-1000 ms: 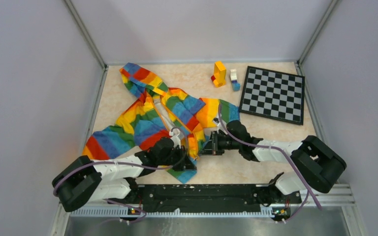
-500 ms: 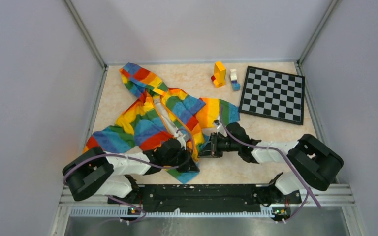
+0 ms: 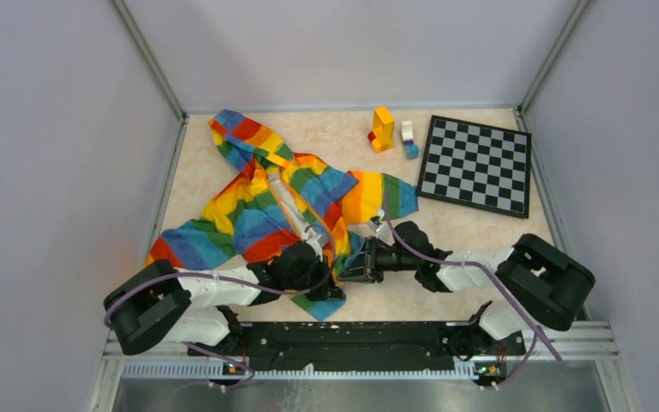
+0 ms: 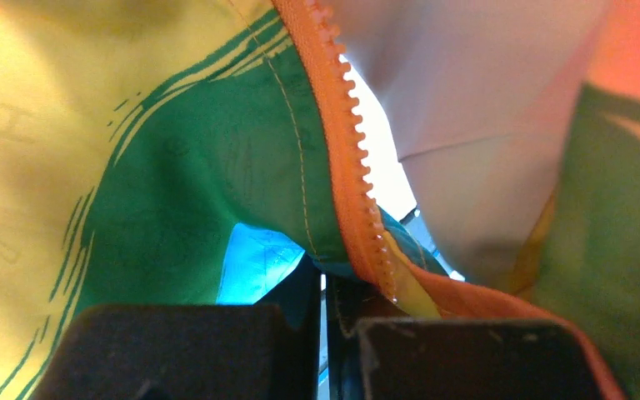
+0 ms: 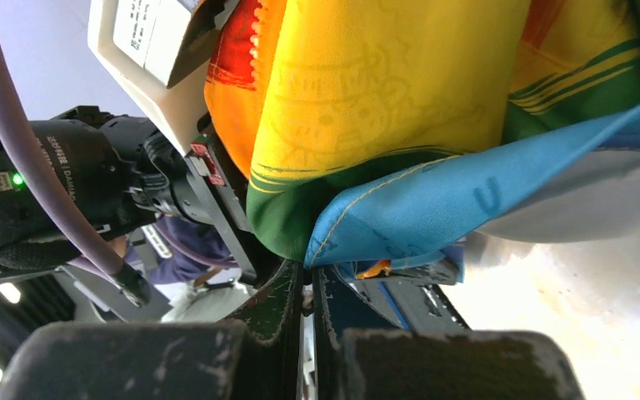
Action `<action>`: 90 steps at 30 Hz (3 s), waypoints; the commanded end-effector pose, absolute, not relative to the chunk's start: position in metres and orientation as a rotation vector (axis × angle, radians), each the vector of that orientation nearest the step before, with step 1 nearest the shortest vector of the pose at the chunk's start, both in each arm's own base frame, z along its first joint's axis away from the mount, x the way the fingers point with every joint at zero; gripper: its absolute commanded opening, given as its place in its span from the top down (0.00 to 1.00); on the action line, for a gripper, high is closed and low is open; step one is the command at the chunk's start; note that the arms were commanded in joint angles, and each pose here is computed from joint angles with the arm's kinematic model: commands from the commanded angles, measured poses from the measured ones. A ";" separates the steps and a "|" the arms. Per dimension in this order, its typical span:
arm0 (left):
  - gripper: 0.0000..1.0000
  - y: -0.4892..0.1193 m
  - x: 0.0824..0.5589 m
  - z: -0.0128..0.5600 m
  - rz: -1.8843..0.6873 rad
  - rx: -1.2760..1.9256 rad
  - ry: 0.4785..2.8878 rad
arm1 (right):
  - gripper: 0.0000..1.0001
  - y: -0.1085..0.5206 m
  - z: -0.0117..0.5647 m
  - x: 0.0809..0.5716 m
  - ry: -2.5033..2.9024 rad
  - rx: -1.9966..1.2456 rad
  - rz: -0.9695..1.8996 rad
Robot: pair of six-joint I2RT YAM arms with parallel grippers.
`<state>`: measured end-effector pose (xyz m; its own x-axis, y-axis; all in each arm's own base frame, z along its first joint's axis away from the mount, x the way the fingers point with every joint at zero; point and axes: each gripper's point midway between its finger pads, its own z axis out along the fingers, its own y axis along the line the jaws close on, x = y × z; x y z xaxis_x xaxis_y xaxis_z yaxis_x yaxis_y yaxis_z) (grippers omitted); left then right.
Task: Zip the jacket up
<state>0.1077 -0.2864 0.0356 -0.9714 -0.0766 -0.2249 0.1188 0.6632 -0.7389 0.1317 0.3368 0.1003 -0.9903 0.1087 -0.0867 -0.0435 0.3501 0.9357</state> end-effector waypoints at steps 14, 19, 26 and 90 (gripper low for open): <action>1.00 -0.316 0.089 0.050 -1.495 0.086 2.590 | 1.00 0.353 0.141 0.138 2.242 0.155 1.982; 1.00 -0.322 0.083 0.067 -1.622 0.130 2.517 | 1.00 0.355 0.126 0.146 2.251 0.170 1.916; 1.00 -0.317 0.087 0.087 -1.661 0.101 2.406 | 1.00 0.351 0.093 0.150 2.300 0.174 1.795; 1.00 -0.311 0.082 0.013 -1.568 -0.066 2.681 | 0.51 0.262 0.091 0.123 2.345 -0.052 1.293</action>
<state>0.0811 -0.3104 0.0170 -0.9983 -0.0571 -0.0070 -0.0212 0.4789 -0.8776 0.1287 0.2771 0.1009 -0.8984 0.1805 -0.4004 -0.2571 0.5231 0.8126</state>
